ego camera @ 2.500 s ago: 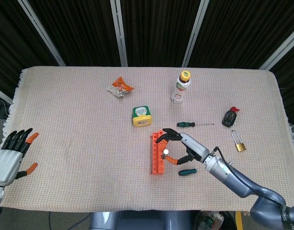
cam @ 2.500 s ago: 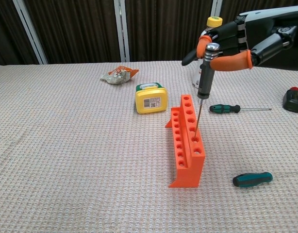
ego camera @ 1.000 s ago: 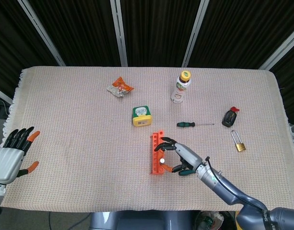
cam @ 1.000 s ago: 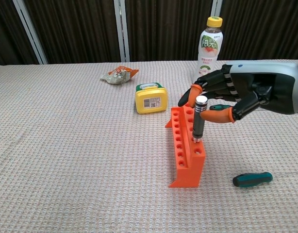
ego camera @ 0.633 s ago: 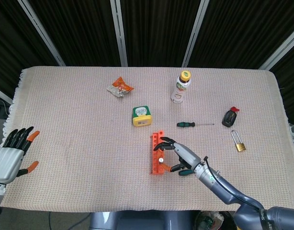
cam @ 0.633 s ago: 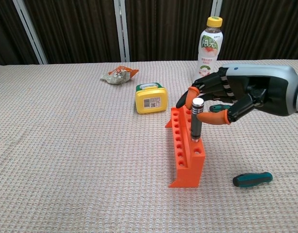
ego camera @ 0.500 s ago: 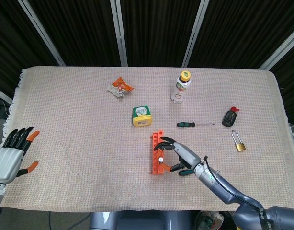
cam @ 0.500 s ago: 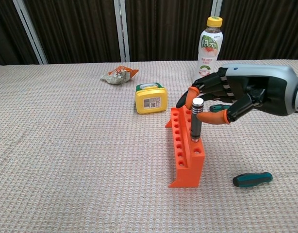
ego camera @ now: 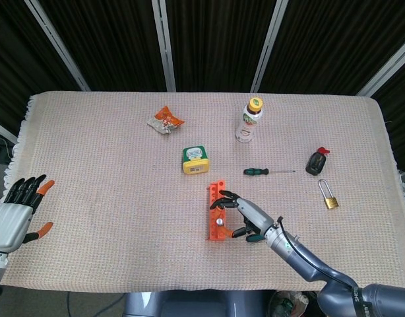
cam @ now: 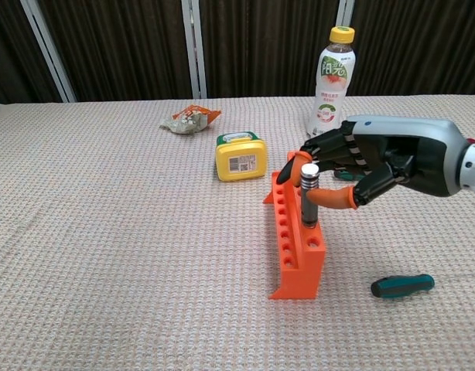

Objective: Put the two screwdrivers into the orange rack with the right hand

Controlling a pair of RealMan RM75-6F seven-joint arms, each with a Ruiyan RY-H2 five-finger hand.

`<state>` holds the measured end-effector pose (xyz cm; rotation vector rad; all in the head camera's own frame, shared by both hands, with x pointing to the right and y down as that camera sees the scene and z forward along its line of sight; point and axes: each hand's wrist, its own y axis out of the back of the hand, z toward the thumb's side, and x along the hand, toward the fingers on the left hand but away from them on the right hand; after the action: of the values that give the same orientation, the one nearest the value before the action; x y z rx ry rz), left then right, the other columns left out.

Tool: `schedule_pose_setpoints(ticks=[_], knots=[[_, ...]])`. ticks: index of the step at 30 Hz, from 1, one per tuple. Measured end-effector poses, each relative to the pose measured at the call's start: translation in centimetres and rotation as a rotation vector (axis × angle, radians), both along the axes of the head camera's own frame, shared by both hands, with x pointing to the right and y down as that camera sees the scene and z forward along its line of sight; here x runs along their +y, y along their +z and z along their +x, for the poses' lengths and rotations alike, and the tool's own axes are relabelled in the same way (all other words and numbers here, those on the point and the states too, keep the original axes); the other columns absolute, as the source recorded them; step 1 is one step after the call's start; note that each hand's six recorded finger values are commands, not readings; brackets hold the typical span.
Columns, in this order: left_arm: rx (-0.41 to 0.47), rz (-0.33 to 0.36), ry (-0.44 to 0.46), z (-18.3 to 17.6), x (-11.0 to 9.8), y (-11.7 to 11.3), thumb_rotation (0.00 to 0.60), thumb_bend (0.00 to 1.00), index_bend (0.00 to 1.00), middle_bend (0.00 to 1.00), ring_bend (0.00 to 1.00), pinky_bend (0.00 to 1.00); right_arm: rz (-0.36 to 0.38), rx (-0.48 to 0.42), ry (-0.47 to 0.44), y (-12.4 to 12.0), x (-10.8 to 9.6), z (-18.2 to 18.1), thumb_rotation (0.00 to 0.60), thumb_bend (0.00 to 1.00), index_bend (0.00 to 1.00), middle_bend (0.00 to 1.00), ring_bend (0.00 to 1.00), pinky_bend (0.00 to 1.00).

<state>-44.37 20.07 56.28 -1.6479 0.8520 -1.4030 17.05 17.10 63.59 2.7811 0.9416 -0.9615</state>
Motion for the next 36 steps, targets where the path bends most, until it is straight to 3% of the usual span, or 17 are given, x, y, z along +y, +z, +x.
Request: schedule_pose_setpoints(ticks=[10, 15, 22, 27, 36], knots=[[0.007, 0.007, -0.004, -0.1, 0.0, 0.0, 0.6, 0.24, 0.09, 0.0, 0.0, 0.0, 0.016, 0.009, -0.018, -0.6, -0.3, 0.4, 0.6, 0.26, 0.13, 0.13, 0.0, 0.0], [0.009, 0.01, -0.003, -0.1, -0.1, 0.0, 0.6, 0.24, 0.09, 0.0, 0.0, 0.0, 0.017, 0.008, -0.023, -1.0, -0.4, 0.6, 0.6, 0.21, 0.04, 0.09, 0.0, 0.0], [0.015, 0.02, -0.006, -0.1, -0.2, -0.2, 0.6, 0.24, 0.09, 0.0, 0.0, 0.0, 0.038, -0.002, -0.008, -2.2, -1.1, 1.2, 0.6, 0.21, 0.05, 0.09, 0.0, 0.0], [0.013, 0.025, -0.011, -0.4, -0.2, -0.2, 0.6, 0.24, 0.09, 0.0, 0.0, 0.0, 0.08, 0.002, 0.05, -3.7, -3.4, 3.0, 0.6, 0.21, 0.17, 0.13, 0.0, 0.0], [0.017, 0.03, -0.011, -0.1, -0.2, -0.3, 0.6, 0.24, 0.09, 0.0, 0.0, 0.0, 0.152, 0.196, 0.13, -2.8, -7.9, 8.8, 0.6, 0.25, 0.35, 0.16, 0.0, 0.0]])
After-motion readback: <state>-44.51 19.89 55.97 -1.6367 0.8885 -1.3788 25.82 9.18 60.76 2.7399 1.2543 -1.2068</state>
